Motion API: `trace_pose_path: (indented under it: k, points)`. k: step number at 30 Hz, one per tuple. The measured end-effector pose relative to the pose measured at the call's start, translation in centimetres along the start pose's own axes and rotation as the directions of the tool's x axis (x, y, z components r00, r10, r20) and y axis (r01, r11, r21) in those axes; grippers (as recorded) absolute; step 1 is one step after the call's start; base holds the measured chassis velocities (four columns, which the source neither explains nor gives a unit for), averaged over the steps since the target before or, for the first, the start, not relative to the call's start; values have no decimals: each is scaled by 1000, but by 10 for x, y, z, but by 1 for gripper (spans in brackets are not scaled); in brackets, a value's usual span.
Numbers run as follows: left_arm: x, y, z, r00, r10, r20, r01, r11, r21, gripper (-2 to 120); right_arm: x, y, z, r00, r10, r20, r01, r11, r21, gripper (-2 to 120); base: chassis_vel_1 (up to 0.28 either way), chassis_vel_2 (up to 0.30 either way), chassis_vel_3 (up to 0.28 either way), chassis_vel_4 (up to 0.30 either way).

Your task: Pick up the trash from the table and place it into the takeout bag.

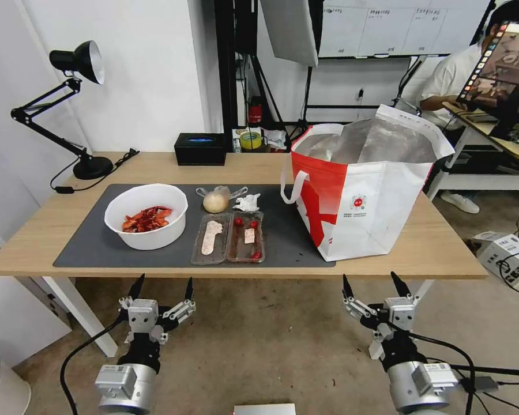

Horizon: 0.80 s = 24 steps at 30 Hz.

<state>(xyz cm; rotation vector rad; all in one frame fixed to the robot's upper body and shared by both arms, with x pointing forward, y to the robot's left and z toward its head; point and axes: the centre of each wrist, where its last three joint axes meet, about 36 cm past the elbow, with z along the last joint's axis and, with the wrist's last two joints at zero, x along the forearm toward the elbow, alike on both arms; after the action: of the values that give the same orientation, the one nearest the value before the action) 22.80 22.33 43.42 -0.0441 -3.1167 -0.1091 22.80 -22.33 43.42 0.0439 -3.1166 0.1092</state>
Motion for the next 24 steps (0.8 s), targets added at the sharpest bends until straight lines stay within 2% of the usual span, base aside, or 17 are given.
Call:
trace_pose_path:
  k: [22, 24]
  points:
    - [0, 0, 0, 1000, 0, 0, 0, 1000, 1, 100, -1, 0, 0, 1000, -1, 1, 1, 1000, 0, 100, 0, 0, 0, 0]
    - [-3, 7, -3, 1000, -15, 12, 15, 1000, 8, 100, -7, -3, -4, 1000, -10, 11, 10, 1000, -9, 100, 0, 0, 0, 0]
